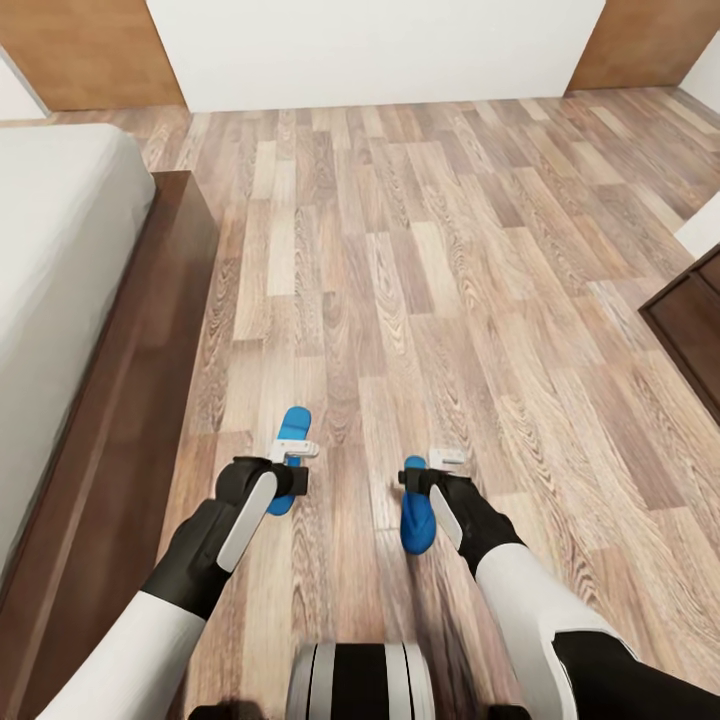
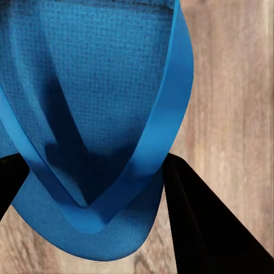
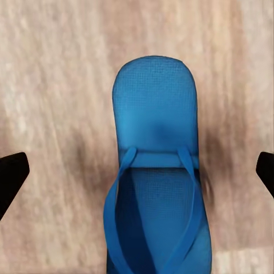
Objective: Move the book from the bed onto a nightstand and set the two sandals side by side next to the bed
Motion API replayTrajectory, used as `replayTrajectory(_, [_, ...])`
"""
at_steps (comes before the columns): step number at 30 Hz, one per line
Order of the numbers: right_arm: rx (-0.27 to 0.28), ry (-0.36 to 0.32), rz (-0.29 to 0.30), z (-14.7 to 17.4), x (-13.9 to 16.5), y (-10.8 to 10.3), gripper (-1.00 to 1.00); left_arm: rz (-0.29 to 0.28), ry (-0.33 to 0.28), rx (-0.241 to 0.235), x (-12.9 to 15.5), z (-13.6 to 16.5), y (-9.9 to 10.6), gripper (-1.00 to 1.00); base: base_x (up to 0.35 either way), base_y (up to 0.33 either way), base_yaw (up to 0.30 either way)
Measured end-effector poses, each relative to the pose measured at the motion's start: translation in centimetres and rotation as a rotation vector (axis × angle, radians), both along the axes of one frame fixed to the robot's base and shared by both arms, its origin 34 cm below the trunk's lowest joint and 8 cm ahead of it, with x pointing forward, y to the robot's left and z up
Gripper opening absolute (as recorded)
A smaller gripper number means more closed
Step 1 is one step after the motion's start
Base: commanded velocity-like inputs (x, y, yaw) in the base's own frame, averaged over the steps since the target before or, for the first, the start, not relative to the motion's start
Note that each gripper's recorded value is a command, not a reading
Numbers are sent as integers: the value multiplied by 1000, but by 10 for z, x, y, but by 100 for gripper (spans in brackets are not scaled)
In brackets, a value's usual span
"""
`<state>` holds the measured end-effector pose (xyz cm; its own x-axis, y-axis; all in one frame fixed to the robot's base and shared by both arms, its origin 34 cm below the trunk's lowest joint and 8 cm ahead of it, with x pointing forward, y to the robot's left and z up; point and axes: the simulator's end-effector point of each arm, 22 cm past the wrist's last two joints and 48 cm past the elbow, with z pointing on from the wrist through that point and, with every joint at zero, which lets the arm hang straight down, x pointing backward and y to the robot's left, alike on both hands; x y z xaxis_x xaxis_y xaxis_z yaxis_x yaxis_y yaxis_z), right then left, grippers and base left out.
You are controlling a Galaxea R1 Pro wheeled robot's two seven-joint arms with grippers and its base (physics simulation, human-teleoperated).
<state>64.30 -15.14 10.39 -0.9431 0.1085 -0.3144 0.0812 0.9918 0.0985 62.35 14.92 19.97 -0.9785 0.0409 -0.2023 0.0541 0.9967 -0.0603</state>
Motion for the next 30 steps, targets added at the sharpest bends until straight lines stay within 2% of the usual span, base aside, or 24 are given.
replayTrajectory(4, [-1, 8, -1, -10, -7, 0, 100, 0, -13, -7, 3, 0, 0, -100, 0, 0, 0])
replayTrajectory(14, [0, 58, 3, -36, -29, 1, 100, 1, 18, -8, -6, -20, 1, -100, 0, 0, 0])
replayTrajectory(23, [0, 77, 6, -39, -36, 1, 100, 2, 18, -2, -6, -20, 2, -100, 0, 0, 0])
replayTrajectory(30, [0, 124, 10, -58, -57, 2, 100, 2, 46, -3, -15, -36, 1, -100, 0, 0, 0])
